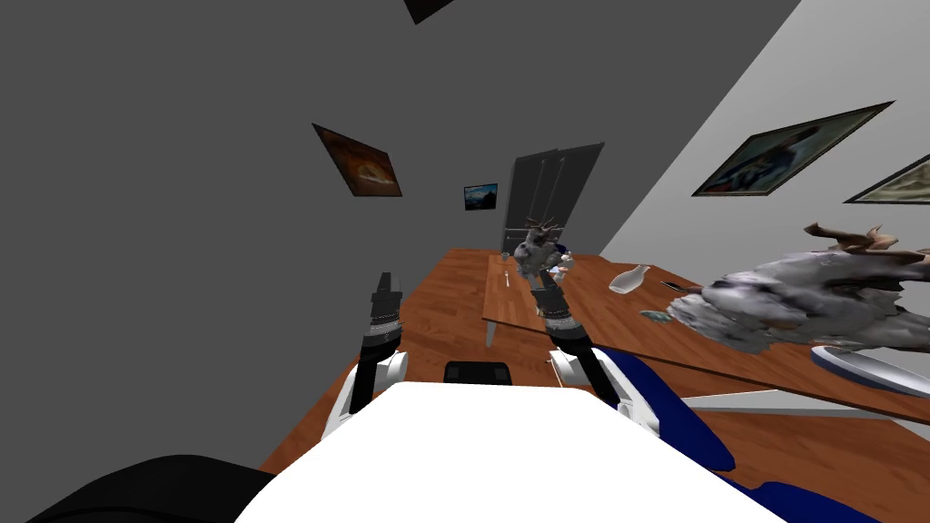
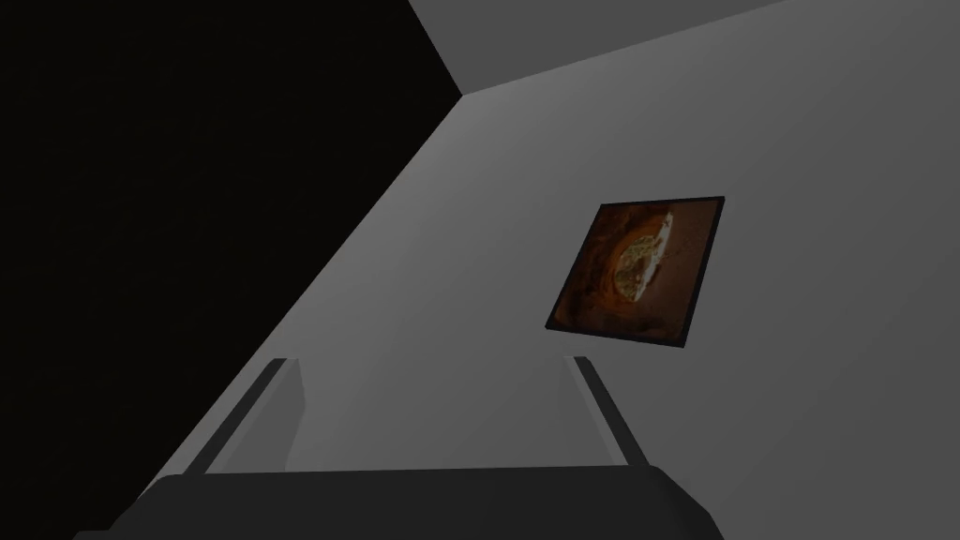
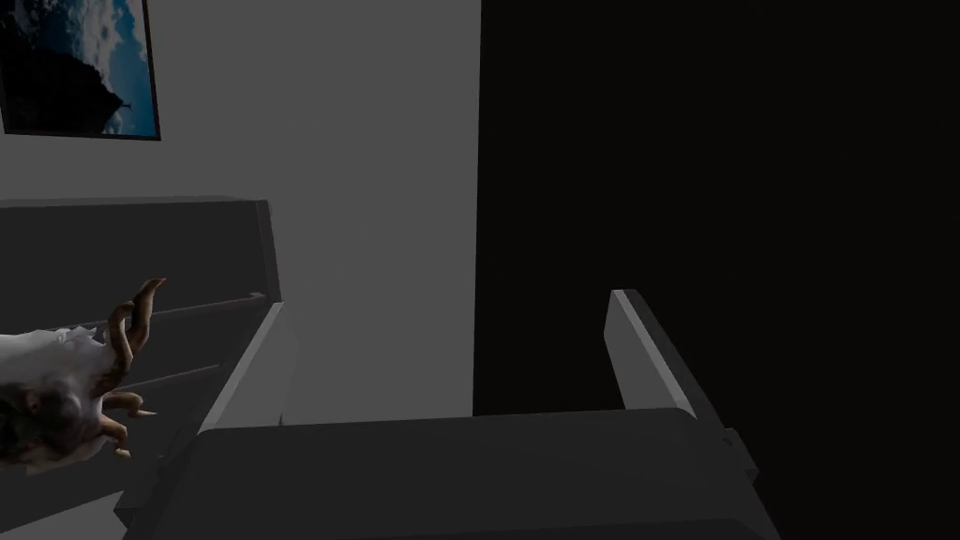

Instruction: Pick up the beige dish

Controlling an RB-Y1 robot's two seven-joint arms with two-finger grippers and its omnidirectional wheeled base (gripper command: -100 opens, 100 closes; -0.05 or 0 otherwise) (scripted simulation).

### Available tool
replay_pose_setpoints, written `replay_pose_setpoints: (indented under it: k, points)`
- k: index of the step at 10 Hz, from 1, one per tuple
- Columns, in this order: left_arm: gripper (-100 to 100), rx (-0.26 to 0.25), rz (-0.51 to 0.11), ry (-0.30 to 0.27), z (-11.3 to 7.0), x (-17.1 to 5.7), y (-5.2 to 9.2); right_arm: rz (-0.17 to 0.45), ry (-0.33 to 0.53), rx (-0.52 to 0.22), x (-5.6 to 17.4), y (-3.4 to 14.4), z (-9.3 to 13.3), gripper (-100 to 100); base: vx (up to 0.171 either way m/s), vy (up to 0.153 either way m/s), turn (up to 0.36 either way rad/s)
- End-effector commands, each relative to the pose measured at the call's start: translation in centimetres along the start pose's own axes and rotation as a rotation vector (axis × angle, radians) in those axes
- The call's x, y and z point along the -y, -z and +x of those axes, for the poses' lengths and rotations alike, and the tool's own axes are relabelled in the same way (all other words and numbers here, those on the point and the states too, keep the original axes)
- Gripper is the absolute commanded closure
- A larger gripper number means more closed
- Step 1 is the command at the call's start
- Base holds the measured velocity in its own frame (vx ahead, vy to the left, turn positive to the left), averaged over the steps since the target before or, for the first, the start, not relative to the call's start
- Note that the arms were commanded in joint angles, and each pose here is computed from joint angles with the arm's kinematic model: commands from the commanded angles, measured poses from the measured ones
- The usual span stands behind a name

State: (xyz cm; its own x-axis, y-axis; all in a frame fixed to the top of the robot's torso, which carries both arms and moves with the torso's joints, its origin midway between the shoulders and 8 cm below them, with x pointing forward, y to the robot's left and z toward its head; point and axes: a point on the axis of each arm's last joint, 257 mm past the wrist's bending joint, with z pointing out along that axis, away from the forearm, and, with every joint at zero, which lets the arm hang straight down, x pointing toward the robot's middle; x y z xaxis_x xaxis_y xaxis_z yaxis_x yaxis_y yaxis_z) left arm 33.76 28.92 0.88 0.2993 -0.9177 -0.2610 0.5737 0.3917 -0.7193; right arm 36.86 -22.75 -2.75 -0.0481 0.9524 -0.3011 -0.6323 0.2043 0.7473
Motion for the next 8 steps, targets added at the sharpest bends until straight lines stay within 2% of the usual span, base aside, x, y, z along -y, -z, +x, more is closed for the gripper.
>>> replay_pose_setpoints:
  k: [1, 2, 3, 4, 5, 6, 7, 8]
  points:
    - [0, 0.0, 0.0, 0.0, 0.0, 0.0, 0.0, 0.008, 0.031, -0.047, 0.5, 0.0, 0.8, -100, 0.011, 0.021, 0.012]
    - [0, 0.0, 0.0, 0.0, 0.0, 0.0, 0.0, 0.021, 0.065, -0.11, 1.5, 0.2, 2.1, -100, 0.012, 0.02, 0.022]
    - [0, 0.0, 0.0, 0.0, 0.0, 0.0, 0.0, 0.022, 0.073, -0.115, 1.5, 0.2, 2.2, -100, 0.01, 0.015, 0.014]
    - [0, 0.0, 0.0, 0.0, 0.0, 0.0, 0.0, 0.037, 0.111, -0.181, 2.6, 0.6, 3.5, -100, 0.011, 0.017, 0.032]
    - [0, 0.0, 0.0, 0.0, 0.0, 0.0, 0.0, 0.037, 0.119, -0.187, 2.7, 0.6, 3.6, -100, 0.008, 0.016, 0.018]
    - [0, 0.0, 0.0, 0.0, 0.0, 0.0, 0.0, 0.053, 0.157, -0.254, 3.9, 1.2, 4.8, -100, 0.008, 0.019, 0.03]
    - [0, 0.0, 0.0, 0.0, 0.0, 0.0, 0.0, 0.053, 0.169, -0.262, 4.0, 1.2, 4.9, -100, 0.007, 0.017, 0.023]
    - [0, 0.0, 0.0, 0.0, 0.0, 0.0, 0.0, 0.071, 0.205, -0.329, 5.3, 1.9, 6.0, -100, 0.01, 0.02, 0.045]
